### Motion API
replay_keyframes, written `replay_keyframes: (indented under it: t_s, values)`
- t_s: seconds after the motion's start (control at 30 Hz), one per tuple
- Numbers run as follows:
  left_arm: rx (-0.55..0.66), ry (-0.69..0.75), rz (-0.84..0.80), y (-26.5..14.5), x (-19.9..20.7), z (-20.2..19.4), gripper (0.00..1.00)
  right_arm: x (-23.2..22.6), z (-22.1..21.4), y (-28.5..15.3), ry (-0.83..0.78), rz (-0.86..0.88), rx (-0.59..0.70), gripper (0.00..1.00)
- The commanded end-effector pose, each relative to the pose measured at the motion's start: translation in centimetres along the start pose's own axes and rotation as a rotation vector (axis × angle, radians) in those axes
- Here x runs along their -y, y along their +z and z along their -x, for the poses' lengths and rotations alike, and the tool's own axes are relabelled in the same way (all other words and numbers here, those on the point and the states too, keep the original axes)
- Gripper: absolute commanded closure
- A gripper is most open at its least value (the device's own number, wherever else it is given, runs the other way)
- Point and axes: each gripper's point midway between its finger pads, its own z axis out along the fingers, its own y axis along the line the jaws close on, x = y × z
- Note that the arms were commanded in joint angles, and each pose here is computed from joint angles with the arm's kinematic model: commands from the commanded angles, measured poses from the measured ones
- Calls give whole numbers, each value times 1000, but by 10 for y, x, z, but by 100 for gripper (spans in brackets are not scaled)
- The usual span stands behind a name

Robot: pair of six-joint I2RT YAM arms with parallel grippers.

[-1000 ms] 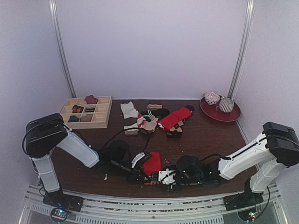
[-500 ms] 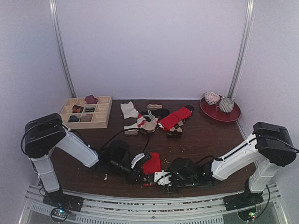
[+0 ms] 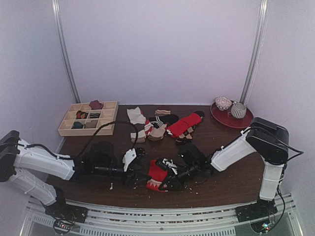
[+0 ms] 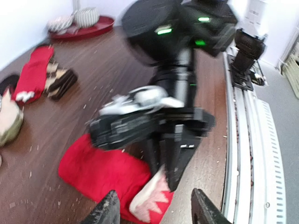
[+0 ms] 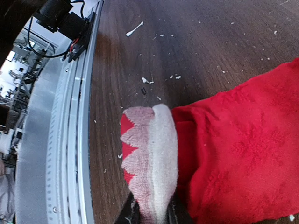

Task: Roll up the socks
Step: Roll the sock at the center of the board.

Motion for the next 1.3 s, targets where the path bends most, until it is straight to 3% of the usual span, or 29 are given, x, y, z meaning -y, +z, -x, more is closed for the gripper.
replay_keyframes:
  t_s: [0.0, 0.27, 0.7, 0.8, 0.93, 1.0, 1.07, 1.1, 1.13, 1.2, 1.27]
  values:
    - [83, 191, 2, 10, 6, 9, 48, 16, -100, 1, 428, 19, -317, 85]
    - [-42, 218, -10, 33, 9, -45, 46, 18, -109, -4, 465, 30, -374, 85]
    - [-131, 206, -72, 51, 18, -76, 48, 21, -111, -4, 482, 44, -400, 85]
    - [-151, 198, -80, 57, 18, -80, 56, 22, -111, -4, 484, 37, -401, 84]
    - [-168, 177, -78, 61, 17, -82, 74, 23, -112, -5, 486, 25, -399, 84]
    - [-179, 163, -79, 62, 17, -82, 76, 24, -112, -5, 491, 18, -397, 84]
    - [-173, 156, -93, 61, 20, -80, 67, 25, -111, -5, 494, 15, -393, 84]
    - [-168, 155, -98, 60, 21, -79, 67, 25, -111, -5, 495, 14, -391, 84]
    - [-161, 156, -101, 59, 22, -78, 74, 25, -111, -5, 496, 14, -389, 84]
    - [-157, 159, -103, 59, 23, -78, 100, 26, -110, -4, 494, 10, -386, 84]
    - [-166, 143, -101, 59, 22, -81, 100, 26, -107, -3, 487, 9, -379, 83]
